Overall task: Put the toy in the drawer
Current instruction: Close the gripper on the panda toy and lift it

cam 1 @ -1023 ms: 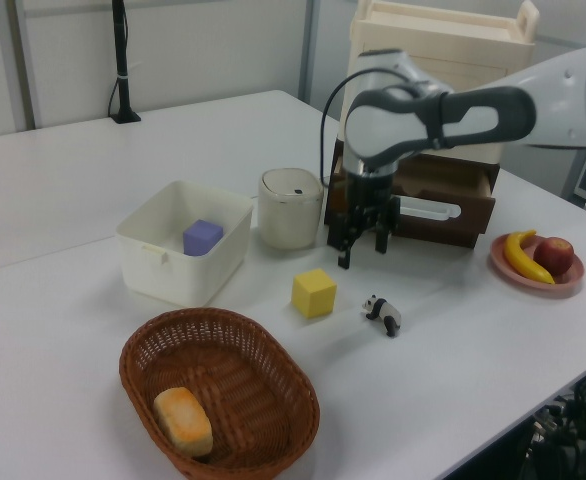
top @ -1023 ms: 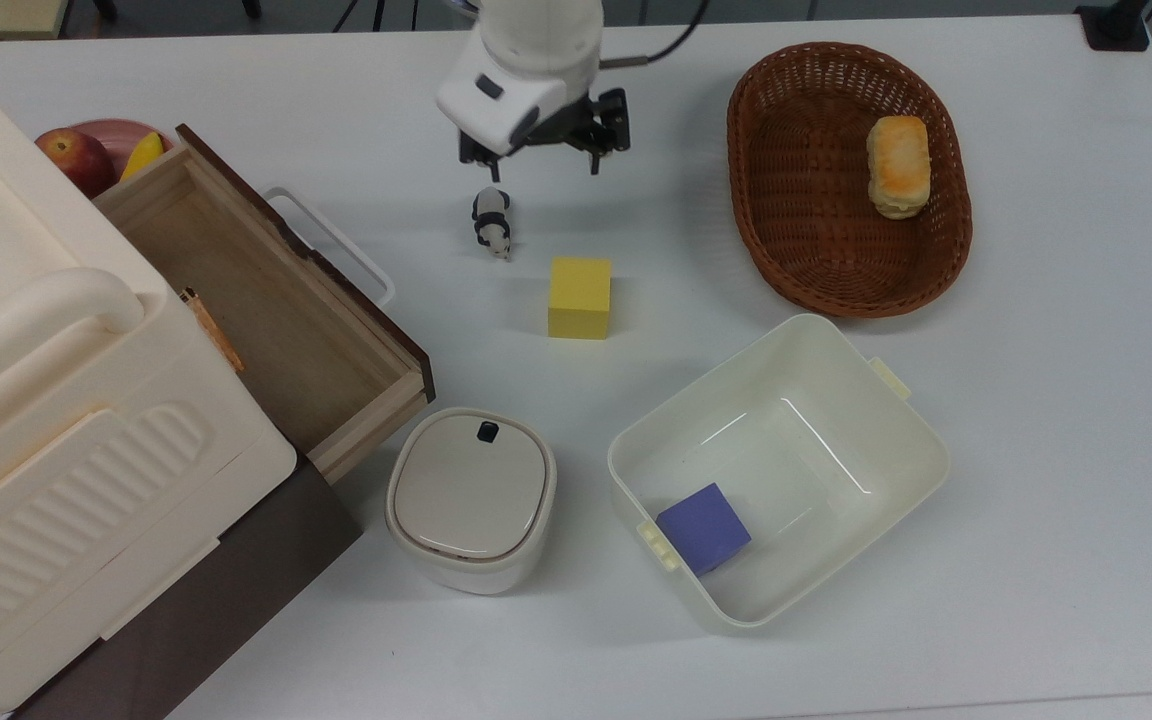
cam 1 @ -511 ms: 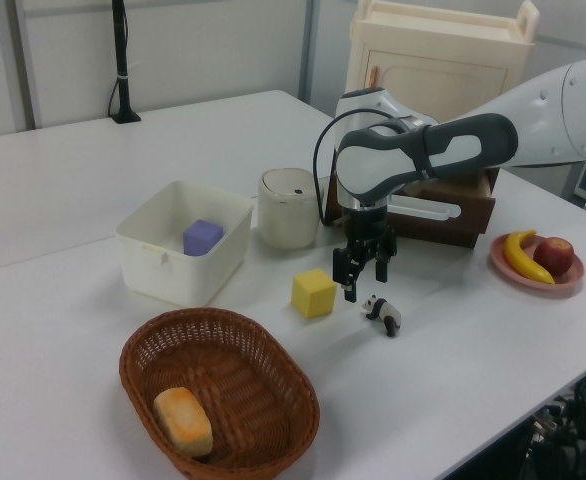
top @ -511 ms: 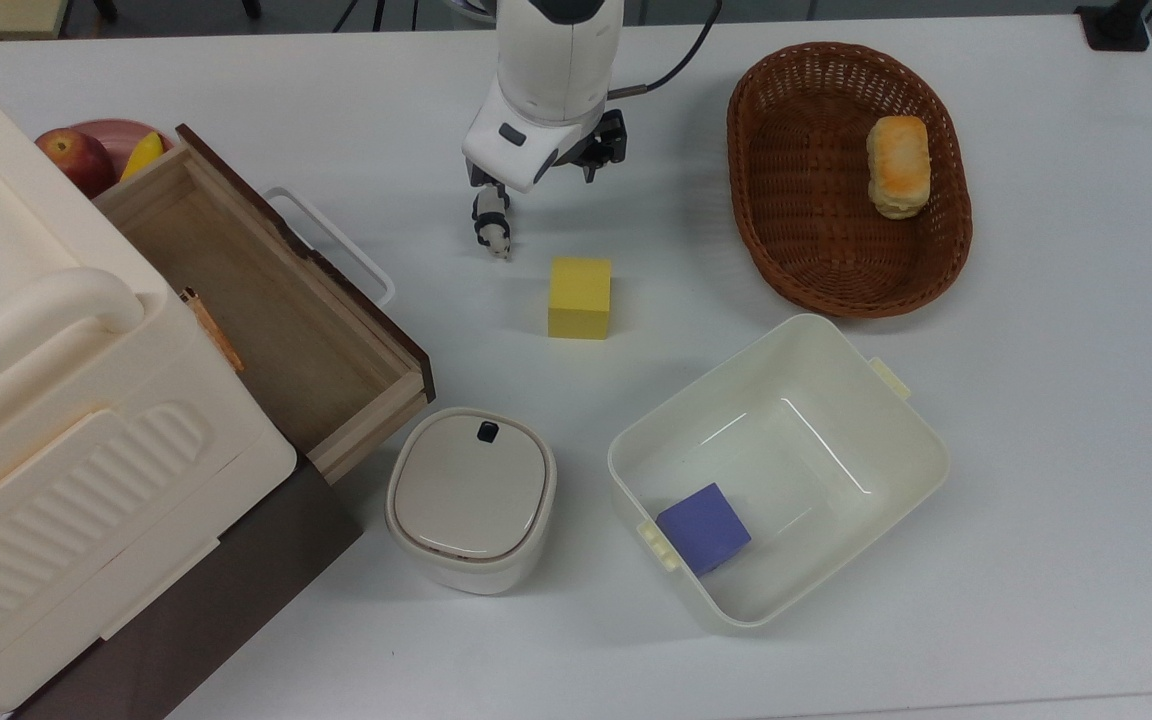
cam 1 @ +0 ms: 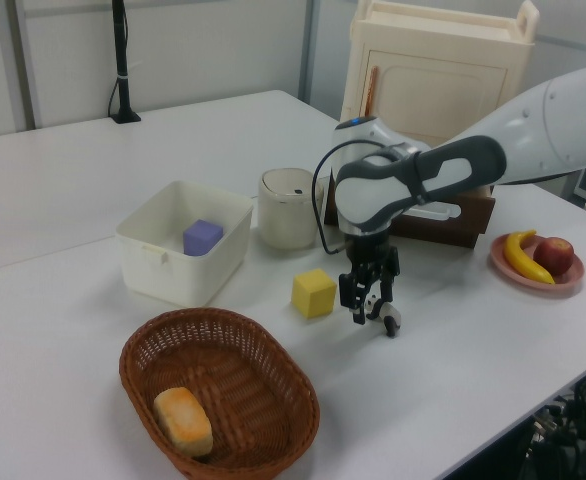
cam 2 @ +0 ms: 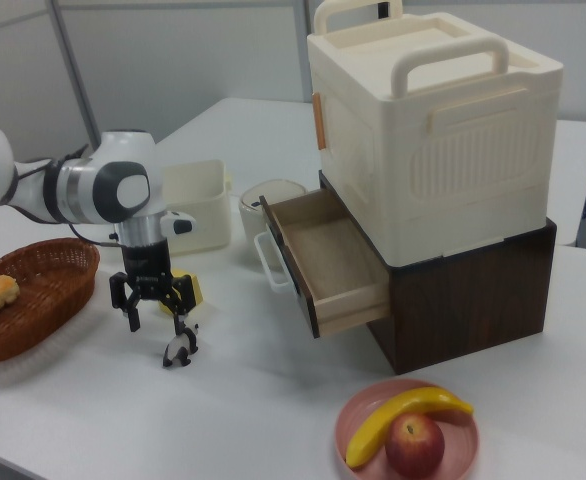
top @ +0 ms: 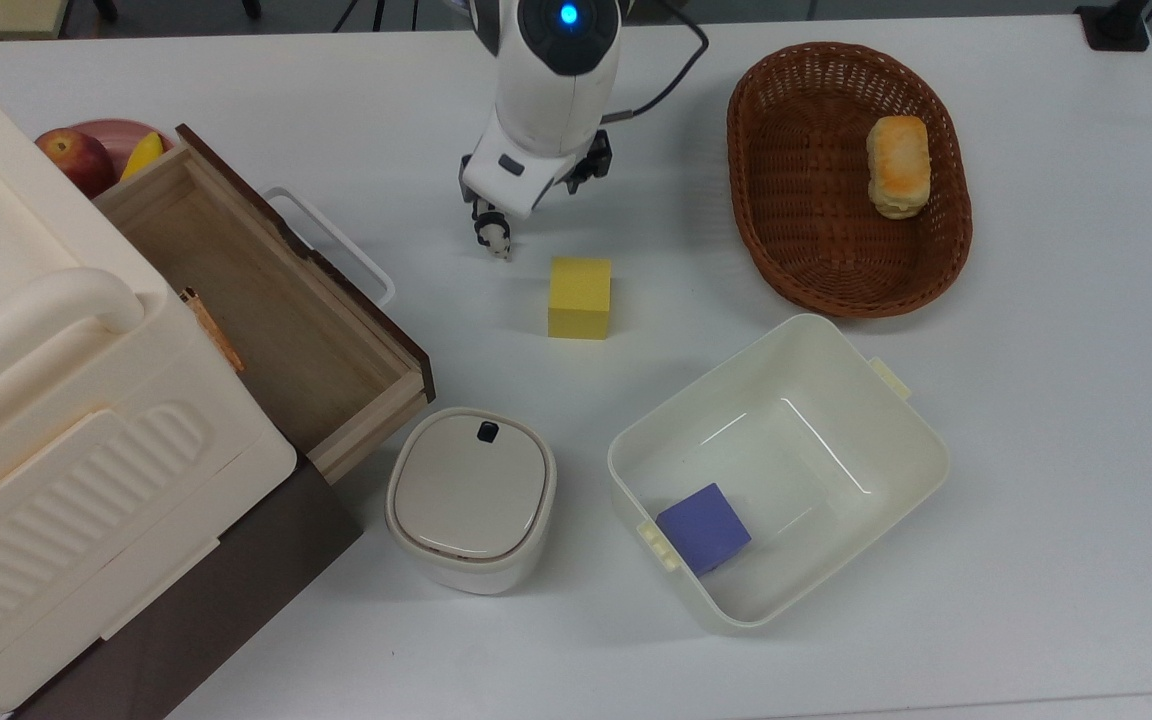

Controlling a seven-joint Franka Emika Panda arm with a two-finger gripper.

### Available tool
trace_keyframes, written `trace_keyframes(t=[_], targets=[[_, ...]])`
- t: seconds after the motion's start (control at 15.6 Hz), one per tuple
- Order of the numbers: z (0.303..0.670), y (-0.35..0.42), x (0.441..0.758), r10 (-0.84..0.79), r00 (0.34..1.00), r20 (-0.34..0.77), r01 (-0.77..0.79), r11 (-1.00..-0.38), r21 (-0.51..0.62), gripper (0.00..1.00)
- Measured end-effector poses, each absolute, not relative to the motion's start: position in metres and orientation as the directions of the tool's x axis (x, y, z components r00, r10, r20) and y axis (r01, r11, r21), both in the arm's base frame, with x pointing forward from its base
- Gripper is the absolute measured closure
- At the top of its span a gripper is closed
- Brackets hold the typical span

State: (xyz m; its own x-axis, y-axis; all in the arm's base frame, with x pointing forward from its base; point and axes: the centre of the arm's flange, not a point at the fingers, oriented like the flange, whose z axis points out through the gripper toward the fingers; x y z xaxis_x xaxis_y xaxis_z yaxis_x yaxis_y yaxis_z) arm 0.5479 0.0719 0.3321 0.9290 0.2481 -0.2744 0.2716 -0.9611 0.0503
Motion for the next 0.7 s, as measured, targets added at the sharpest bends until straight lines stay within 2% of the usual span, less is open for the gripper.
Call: trace_keyframes(t=[0.26, 0.7], targets=[[0.315, 0.072, 0.553, 0.258, 0.928, -0.27, 0.283, -0.957, 0.058, 0.09], [0.322, 0.069, 0.557, 0.256, 0.932, -0.255, 0.28, -0.958, 0.063, 0.08]])
